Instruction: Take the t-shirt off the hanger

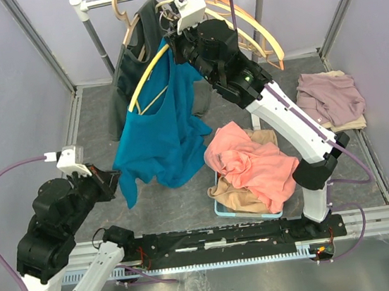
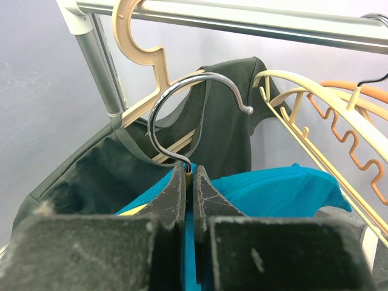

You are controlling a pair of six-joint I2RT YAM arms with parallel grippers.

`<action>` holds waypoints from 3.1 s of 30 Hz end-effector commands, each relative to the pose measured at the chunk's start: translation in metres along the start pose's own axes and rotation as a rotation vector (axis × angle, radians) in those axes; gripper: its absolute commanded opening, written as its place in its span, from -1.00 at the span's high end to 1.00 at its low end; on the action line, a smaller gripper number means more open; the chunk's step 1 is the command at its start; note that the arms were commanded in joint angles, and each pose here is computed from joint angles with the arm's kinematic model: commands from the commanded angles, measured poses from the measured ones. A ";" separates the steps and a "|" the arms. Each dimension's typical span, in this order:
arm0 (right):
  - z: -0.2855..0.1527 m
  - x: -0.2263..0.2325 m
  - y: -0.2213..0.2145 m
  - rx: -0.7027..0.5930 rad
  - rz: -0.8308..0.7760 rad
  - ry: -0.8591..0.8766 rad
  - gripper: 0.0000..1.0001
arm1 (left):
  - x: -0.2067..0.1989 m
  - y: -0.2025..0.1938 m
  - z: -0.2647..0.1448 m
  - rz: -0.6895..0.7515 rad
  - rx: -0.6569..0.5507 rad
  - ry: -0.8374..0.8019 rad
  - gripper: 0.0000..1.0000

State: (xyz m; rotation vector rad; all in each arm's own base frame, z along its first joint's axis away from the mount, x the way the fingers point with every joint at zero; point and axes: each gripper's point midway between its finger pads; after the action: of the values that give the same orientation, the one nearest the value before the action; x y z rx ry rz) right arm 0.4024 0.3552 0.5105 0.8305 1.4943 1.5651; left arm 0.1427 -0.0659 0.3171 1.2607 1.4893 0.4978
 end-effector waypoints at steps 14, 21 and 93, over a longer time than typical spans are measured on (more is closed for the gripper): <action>-0.012 -0.013 0.048 -0.119 0.025 -0.021 0.98 | -0.061 0.056 0.007 -0.006 -0.107 -0.221 0.12; -0.016 -0.012 0.046 -0.109 0.028 -0.010 0.98 | -0.082 0.087 0.014 0.035 -0.156 -0.271 0.04; -0.018 -0.003 0.057 -0.137 0.075 0.016 0.98 | -0.033 0.027 0.027 0.046 -0.023 -0.112 0.01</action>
State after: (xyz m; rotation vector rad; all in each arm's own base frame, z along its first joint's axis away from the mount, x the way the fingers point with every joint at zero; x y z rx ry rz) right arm 0.3963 0.3602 0.5015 0.8369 1.5583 1.5629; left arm 0.1691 -0.0900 0.3120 1.3448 1.4063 0.4606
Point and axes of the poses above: each gripper's point midway between its finger pads, its own z axis out along the fingers, its own x axis along the line the jaws close on, y = z × x, and after that the axes turned 6 degrees about -z, right-handed
